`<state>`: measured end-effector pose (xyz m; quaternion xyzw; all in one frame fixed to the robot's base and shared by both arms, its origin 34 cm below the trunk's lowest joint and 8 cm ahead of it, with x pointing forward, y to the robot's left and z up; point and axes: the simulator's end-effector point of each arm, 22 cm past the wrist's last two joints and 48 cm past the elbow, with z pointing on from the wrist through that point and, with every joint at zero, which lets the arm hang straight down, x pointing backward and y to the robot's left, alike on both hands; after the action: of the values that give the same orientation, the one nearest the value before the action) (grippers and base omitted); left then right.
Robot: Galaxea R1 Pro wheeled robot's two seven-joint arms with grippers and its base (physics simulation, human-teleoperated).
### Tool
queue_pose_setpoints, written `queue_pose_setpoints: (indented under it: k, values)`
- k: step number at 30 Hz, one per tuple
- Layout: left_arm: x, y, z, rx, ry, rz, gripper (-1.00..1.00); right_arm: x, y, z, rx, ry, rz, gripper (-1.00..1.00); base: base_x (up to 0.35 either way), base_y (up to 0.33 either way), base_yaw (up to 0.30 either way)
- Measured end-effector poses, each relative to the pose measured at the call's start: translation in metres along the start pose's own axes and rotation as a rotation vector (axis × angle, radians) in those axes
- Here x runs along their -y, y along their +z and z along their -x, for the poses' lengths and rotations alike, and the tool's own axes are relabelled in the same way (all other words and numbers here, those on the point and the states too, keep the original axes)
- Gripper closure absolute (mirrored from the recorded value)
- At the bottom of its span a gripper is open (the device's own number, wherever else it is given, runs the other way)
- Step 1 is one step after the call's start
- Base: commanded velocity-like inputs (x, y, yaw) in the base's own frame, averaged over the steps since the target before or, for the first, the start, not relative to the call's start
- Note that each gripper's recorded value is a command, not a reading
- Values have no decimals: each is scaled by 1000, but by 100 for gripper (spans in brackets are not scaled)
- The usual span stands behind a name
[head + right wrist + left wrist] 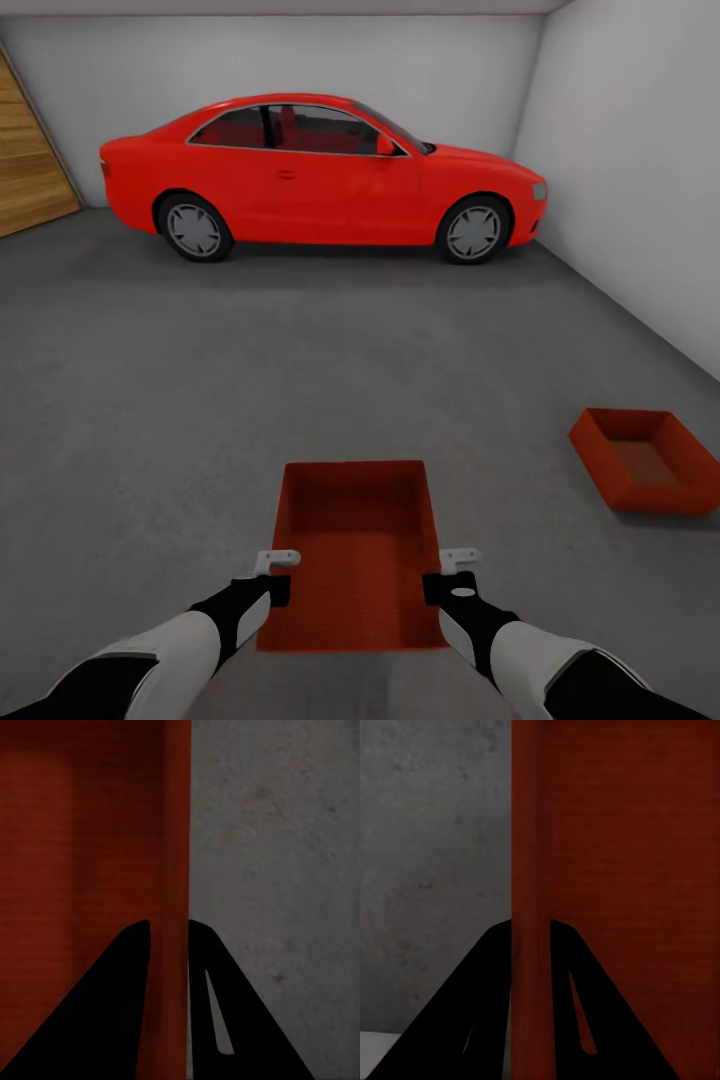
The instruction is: Move the two storage containers from the living room to the garage. In the garage, place one container on the floor and stack the other container on top of it (either order is fine).
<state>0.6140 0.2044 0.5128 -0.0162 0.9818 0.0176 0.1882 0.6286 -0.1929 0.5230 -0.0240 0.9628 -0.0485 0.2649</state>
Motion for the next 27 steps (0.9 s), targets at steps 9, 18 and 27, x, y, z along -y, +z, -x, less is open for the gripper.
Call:
queue_pose_setpoints:
  k: [9, 18, 27]
  values:
    - [0, 0, 0, 1, 0, 0, 100, 0, 0, 0, 1, 0, 0, 100, 322, 0, 0]
    - [0, 0, 0, 1, 0, 0, 100, 0, 0, 0, 1, 0, 0, 100, 322, 0, 0]
    - [0, 0, 1, 3, -1, 0, 100, 0, 0, 1, 3, 0, 0, 100, 322, 0, 0]
